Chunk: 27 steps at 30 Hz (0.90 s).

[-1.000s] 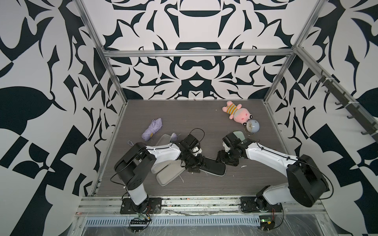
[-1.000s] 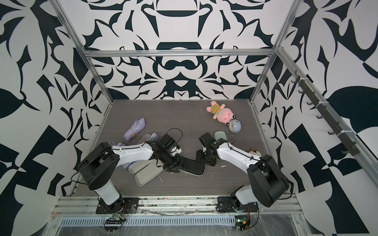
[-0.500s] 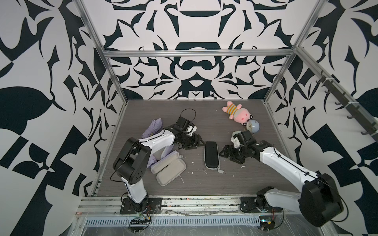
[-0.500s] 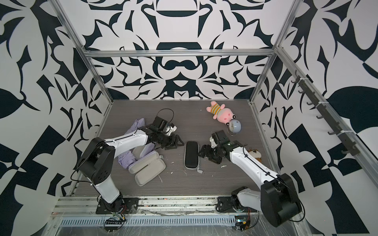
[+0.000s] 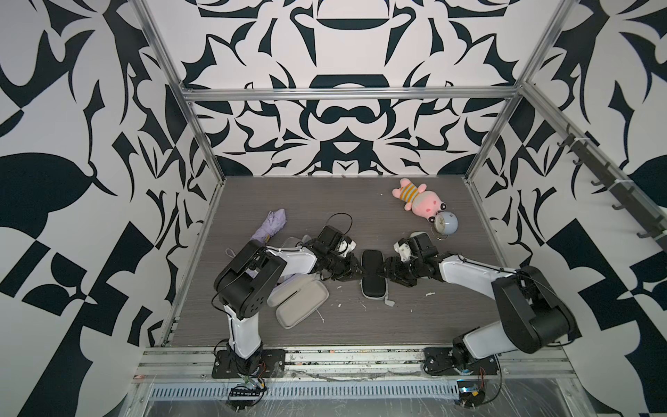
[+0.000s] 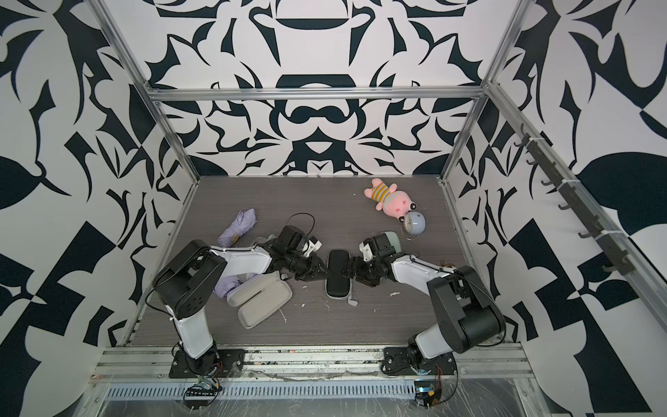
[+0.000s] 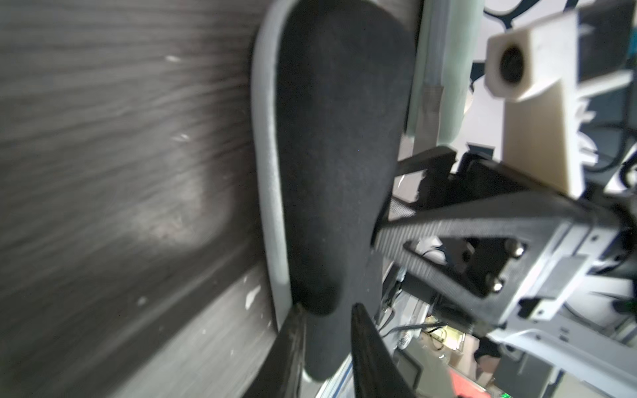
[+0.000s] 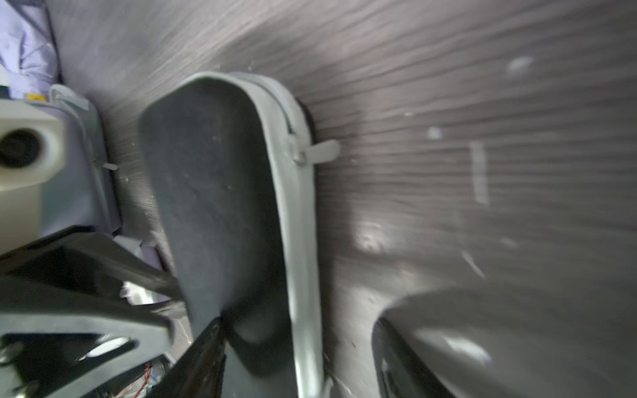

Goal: Put umbrellas into zippered umbrella sleeves
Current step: Pick up the umbrella sleeve at the center of the board.

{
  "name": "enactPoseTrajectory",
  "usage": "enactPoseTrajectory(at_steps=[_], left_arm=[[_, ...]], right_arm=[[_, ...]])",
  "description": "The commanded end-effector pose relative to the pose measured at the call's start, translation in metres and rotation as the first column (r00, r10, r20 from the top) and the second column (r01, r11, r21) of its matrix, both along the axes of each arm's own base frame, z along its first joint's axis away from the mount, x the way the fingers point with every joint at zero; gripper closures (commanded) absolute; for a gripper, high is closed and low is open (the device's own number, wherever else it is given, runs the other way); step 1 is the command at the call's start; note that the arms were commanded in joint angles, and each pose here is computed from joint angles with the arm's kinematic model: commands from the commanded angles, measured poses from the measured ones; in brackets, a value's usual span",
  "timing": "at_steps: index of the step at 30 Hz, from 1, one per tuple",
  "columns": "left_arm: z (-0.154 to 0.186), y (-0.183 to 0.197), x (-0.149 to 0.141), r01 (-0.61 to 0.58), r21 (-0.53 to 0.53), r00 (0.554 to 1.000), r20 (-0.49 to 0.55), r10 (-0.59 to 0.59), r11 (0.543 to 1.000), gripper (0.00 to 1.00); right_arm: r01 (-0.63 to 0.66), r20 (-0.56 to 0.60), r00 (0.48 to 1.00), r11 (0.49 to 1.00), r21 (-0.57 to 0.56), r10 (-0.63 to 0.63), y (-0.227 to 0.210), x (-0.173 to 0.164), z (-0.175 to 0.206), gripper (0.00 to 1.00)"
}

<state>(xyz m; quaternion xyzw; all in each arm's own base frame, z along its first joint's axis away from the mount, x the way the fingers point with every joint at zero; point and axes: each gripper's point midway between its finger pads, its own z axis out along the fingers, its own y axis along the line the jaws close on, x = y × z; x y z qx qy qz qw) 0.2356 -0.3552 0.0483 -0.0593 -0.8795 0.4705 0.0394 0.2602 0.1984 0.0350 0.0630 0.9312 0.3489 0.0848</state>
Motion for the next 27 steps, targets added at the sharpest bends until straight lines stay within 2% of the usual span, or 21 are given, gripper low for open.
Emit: enactPoseTrajectory(at_steps=[1, 3, 7, 9, 11, 14, 17, 24, 27], left_arm=[[-0.015, -0.005, -0.004, 0.021, -0.042, 0.999, -0.029, -0.023, 0.999, 0.88], [-0.015, -0.008, -0.002, 0.020, -0.060, 0.999, -0.023, -0.022, 0.998, 0.90], [0.006, -0.011, 0.006, 0.024, -0.097, 0.999, 0.028, -0.022, 0.995, 0.90], [0.016, -0.006, 0.012, 0.016, -0.112, 0.999, 0.043, -0.011, 0.994, 0.88], [0.028, 0.006, 0.024, -0.015, -0.137, 0.998, 0.057, 0.023, 0.990, 0.81], [0.047, 0.027, 0.040, -0.076, -0.177, 0.993, 0.079, 0.091, 0.981, 0.58], [0.066, 0.039, 0.047, -0.115, -0.219, 0.983, 0.117, 0.143, 0.969, 0.40], [0.073, 0.039, 0.056, -0.187, -0.307, 0.963, 0.131, 0.236, 0.933, 0.18], [0.092, 0.031, 0.064, -0.203, -0.386, 0.954, 0.129, 0.270, 0.900, 0.10]], right_arm=[[-0.080, 0.099, 0.993, 0.990, 0.118, 0.068, 0.020, 0.008, 0.010, 0.46], [-0.079, 0.146, 0.988, 0.979, 0.189, 0.052, 0.028, 0.013, 0.020, 0.55], [-0.073, 0.233, 0.972, 0.955, 0.289, 0.004, 0.034, 0.020, 0.045, 0.83], [-0.078, 0.260, 0.965, 0.951, 0.298, -0.002, 0.034, 0.020, 0.053, 0.94], [-0.086, 0.277, 0.961, 0.949, 0.304, -0.002, 0.033, 0.019, 0.058, 1.00], [-0.086, 0.285, 0.959, 0.942, 0.326, -0.011, 0.030, 0.019, 0.064, 1.00], [-0.082, 0.295, 0.955, 0.921, 0.381, -0.037, 0.031, 0.021, 0.081, 1.00], [-0.097, 0.329, 0.942, 0.888, 0.449, -0.063, 0.035, 0.023, 0.117, 1.00], [-0.093, 0.324, 0.942, 0.862, 0.499, -0.085, 0.037, 0.024, 0.133, 1.00]])
